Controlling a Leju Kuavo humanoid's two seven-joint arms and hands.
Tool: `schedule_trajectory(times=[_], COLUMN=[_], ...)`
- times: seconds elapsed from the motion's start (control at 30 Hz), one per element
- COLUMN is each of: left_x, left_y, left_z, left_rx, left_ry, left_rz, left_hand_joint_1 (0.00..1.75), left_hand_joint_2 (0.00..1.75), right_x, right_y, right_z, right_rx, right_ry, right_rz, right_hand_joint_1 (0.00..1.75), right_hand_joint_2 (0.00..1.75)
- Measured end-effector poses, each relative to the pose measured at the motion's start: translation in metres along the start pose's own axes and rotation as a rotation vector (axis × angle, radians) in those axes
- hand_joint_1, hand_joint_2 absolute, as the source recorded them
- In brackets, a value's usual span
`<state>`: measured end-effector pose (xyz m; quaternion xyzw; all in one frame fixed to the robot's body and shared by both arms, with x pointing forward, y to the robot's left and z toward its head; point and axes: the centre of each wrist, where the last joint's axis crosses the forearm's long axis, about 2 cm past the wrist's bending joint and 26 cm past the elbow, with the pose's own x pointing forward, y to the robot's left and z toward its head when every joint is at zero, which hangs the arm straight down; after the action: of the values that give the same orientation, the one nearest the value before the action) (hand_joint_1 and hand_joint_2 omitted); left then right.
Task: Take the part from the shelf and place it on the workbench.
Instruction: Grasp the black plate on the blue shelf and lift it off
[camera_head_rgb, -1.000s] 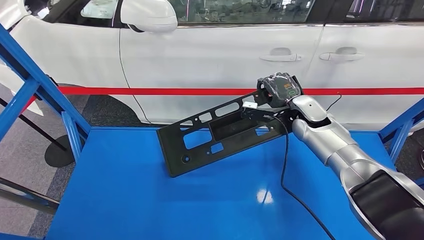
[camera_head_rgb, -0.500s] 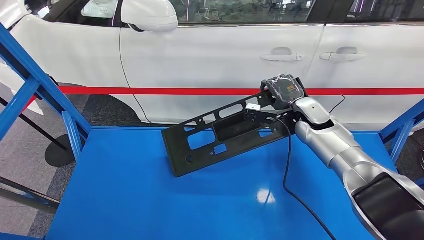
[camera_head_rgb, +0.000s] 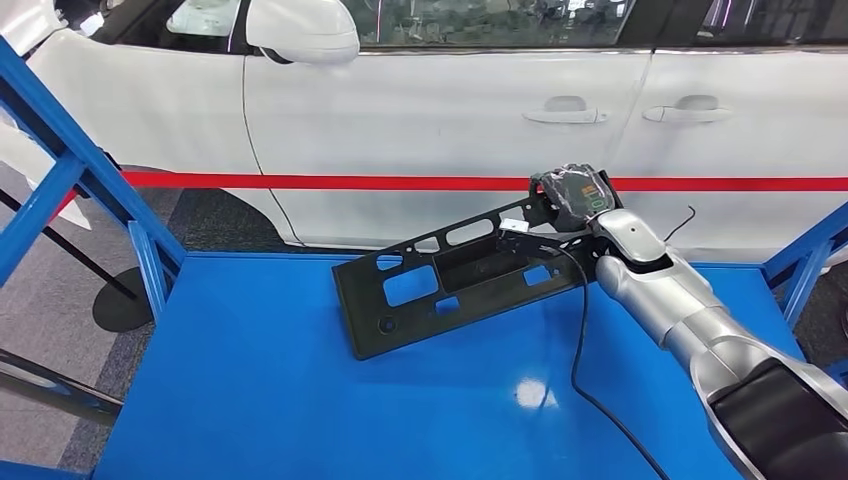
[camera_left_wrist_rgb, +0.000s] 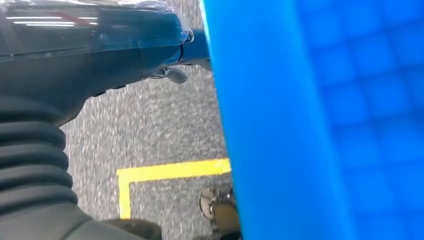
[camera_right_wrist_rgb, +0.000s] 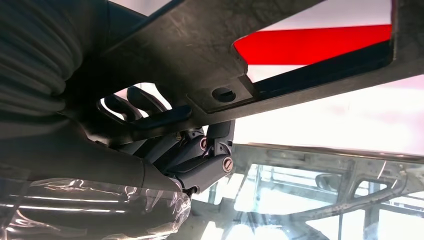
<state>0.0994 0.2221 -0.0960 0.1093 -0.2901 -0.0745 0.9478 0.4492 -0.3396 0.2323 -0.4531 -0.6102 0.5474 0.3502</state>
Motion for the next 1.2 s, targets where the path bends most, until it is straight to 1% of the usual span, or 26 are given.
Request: schedule_trajectory(times=[0.27, 0.57, 0.97, 1.1, 1.2], left_x=[0.004, 0.004, 0.003, 0.003, 0.002], left_y=[0.001, 0.0, -0.001, -0.001, -0.001], left_z=[-0.001, -0.001, -0.001, -0.001, -0.001], left_rx=[0.028, -0.008, -0.069, -0.073, -0.073], left_ry=[0.011, 0.015, -0.024, -0.024, -0.022], left_rz=[-0.023, 0.008, 0.062, 0.066, 0.067], left_hand_joint_1=[0.0, 0.0, 0.0, 0.0, 0.0], left_hand_joint_2=[1.75, 1.75, 1.75, 1.75, 1.75], right_x=[0.002, 0.001, 0.004, 0.005, 0.002], right_y=[0.004, 0.003, 0.004, -0.001, -0.013], right_z=[0.002, 0.002, 0.003, 0.001, -0.002], right_rx=[0.0, 0.003, -0.003, -0.018, -0.019], right_ry=[-0.002, 0.003, -0.011, -0.021, -0.027], right_rz=[0.002, -0.002, 0.003, 0.026, 0.052], right_hand_joint_1=[1.75, 1.75, 1.75, 1.75, 1.75], right_hand_joint_2=[1.75, 1.75, 1.75, 1.75, 1.75])
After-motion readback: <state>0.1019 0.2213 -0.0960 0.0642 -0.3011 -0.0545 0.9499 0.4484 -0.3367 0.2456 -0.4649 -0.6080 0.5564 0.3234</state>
